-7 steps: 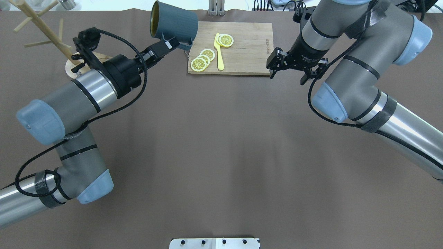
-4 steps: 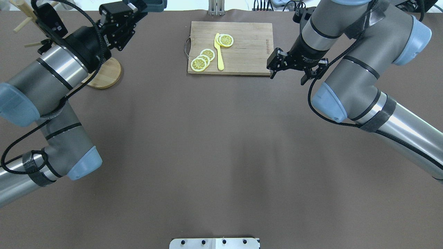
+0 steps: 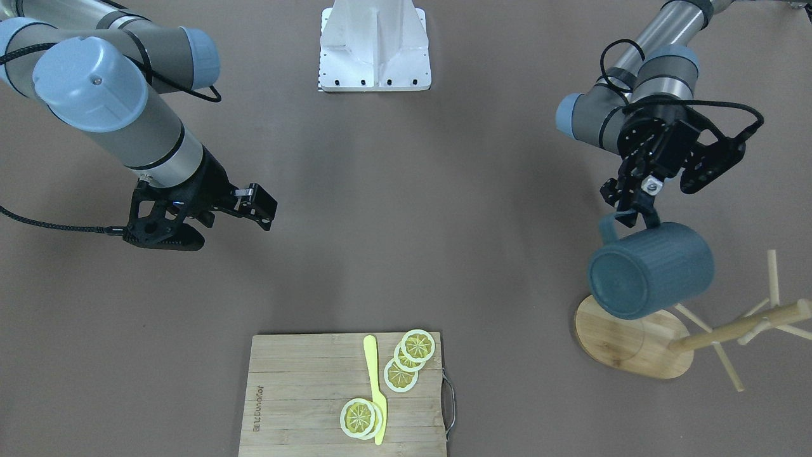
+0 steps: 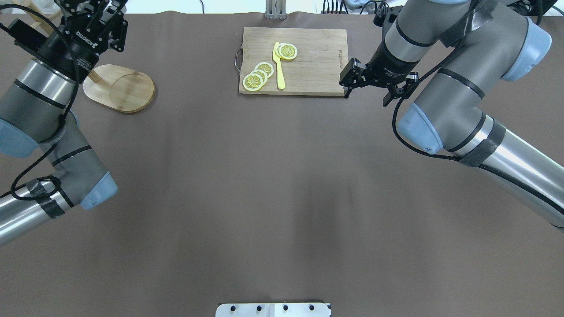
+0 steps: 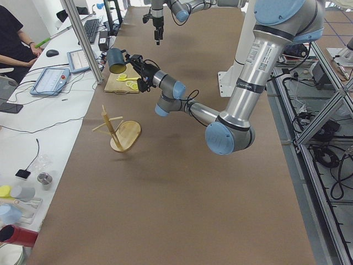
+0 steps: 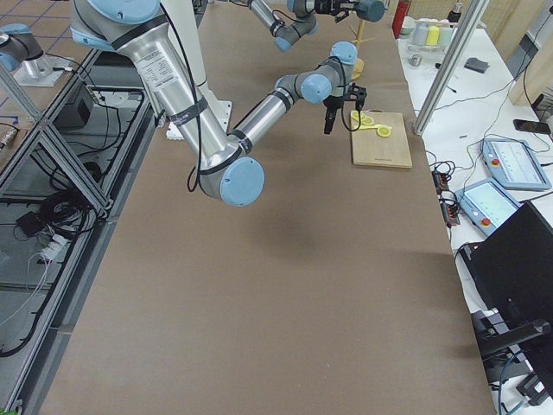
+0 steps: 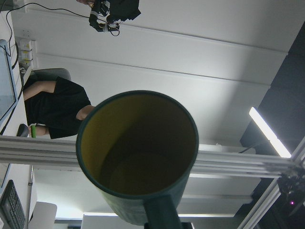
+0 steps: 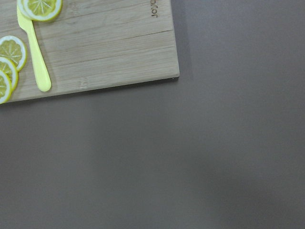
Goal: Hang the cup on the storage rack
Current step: 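Raise the mug and align its handle over a stand peg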
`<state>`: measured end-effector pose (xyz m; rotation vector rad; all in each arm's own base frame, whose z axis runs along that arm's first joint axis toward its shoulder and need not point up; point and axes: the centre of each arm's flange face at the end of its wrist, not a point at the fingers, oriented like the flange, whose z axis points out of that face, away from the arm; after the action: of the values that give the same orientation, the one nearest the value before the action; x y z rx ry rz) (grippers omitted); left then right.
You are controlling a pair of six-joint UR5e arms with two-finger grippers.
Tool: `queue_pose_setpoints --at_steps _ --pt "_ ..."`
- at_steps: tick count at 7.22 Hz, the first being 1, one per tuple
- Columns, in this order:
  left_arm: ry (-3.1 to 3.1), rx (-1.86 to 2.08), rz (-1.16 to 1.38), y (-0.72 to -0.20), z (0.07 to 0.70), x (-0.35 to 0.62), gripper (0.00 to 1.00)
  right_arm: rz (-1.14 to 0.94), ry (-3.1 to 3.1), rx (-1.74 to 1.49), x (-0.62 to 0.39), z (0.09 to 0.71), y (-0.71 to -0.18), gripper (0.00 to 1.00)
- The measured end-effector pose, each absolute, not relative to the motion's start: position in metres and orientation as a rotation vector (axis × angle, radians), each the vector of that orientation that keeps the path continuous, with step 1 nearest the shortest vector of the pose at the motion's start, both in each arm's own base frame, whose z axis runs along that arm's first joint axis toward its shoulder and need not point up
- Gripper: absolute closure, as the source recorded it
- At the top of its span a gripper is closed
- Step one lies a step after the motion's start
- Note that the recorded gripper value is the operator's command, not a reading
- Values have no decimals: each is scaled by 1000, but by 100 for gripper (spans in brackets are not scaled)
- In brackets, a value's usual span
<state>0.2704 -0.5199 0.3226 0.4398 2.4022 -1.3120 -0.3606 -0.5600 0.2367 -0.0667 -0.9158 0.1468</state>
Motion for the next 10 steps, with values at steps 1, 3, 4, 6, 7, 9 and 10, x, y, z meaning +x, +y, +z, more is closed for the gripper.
queue_pose_setpoints --at_steps 1,3,4,6,7,9,10 --pt "2404 406 -1357 -524 334 269 100 147 -916 -67 -361 236 -560 0" --pt "2358 405 -1429 -534 359 277 100 147 -916 -67 -361 236 -560 0" --pt "2335 415 -1478 -542 373 279 100 146 -917 -66 -361 235 -560 0" --pt "2310 444 -1530 -553 387 275 100 146 -918 -65 -361 235 -560 0" --pt "2297 456 -1544 -560 390 276 100 146 -917 -66 -361 235 -560 0" --pt "2272 474 -1561 -573 395 280 100 146 -918 -65 -361 235 -560 0" --pt "2256 480 -1574 -580 400 282 100 146 -919 -64 -360 235 -560 0"
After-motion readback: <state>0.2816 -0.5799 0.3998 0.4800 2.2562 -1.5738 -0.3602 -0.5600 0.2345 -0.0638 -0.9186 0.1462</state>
